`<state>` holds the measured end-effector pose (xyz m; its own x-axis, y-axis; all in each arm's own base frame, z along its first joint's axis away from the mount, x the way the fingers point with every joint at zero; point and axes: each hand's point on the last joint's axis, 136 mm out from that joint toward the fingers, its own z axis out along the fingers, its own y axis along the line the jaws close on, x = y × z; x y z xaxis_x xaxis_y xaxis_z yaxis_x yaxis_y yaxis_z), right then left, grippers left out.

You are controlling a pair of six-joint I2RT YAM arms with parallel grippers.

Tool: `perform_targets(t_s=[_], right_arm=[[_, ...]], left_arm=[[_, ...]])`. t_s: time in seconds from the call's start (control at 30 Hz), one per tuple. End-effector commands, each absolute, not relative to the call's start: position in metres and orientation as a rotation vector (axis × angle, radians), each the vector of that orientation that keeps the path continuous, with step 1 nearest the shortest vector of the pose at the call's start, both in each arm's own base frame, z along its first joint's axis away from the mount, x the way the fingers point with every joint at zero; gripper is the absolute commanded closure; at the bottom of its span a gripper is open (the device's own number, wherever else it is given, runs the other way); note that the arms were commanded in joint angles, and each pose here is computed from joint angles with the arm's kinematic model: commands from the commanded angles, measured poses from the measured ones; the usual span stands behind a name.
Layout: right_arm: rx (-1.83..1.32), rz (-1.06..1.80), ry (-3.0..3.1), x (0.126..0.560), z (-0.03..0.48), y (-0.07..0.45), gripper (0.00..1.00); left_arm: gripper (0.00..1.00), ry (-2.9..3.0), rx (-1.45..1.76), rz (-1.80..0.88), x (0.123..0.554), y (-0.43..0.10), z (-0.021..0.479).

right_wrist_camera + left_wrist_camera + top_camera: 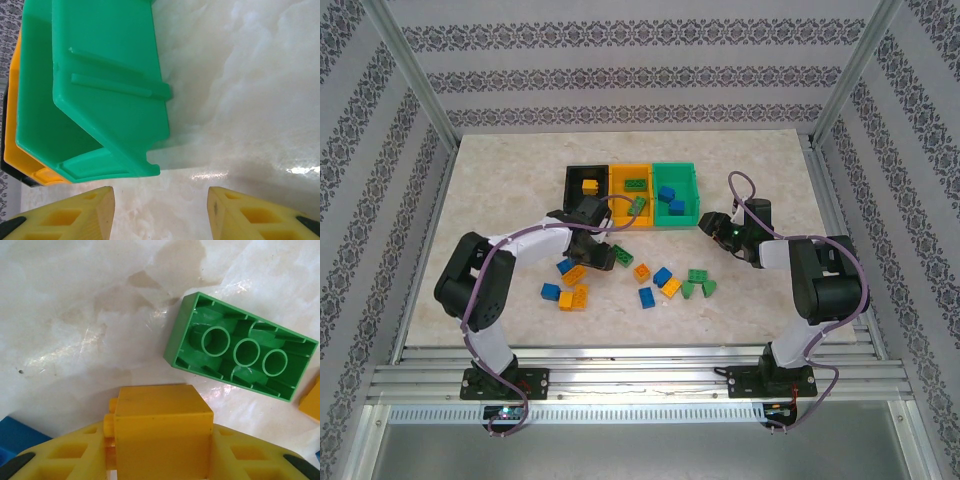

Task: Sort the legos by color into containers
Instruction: Pick up the lego from the center of the table, then place the lego in the container.

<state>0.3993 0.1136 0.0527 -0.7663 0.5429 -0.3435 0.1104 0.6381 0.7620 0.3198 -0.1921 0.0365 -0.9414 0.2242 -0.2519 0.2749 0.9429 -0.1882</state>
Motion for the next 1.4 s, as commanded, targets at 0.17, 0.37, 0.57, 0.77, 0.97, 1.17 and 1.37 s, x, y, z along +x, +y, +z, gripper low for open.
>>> perform_targets(t_s=[0.17, 0.37, 0.57, 0.77, 0.97, 1.17, 1.37], right_arm=[[0.481, 1.039, 2.284, 0.399, 0.061, 0.115, 0.48], [0.481, 1.046, 2.284, 0.400, 0.060, 0.116, 0.48], [0.475, 1.043, 2.275, 0.398, 0.065, 0.115, 0.48], [0.474, 1.046, 2.273, 0.398, 0.066, 0.115, 0.48], [0.471, 1.052, 2.270, 0.397, 0.067, 0.116, 0.47], [0.468, 1.055, 2.266, 0.397, 0.069, 0.117, 0.47], [0.469, 1.064, 2.267, 0.397, 0.068, 0.119, 0.47]], left_arm=[[0.61, 2.747, 0.334, -0.294, 0.332, -0.180, 0.072], [0.64, 2.649, 0.287, -0.272, 0.349, -0.167, 0.098], [0.64, 2.568, 0.215, -0.296, 0.383, -0.155, 0.126], [0.64, 2.541, 0.178, -0.305, 0.422, -0.147, 0.141], [0.62, 2.539, 0.177, -0.301, 0.454, -0.146, 0.141], [0.59, 2.552, 0.191, -0.275, 0.473, -0.146, 0.135], [0.53, 2.556, 0.184, -0.237, 0.481, -0.143, 0.128]])
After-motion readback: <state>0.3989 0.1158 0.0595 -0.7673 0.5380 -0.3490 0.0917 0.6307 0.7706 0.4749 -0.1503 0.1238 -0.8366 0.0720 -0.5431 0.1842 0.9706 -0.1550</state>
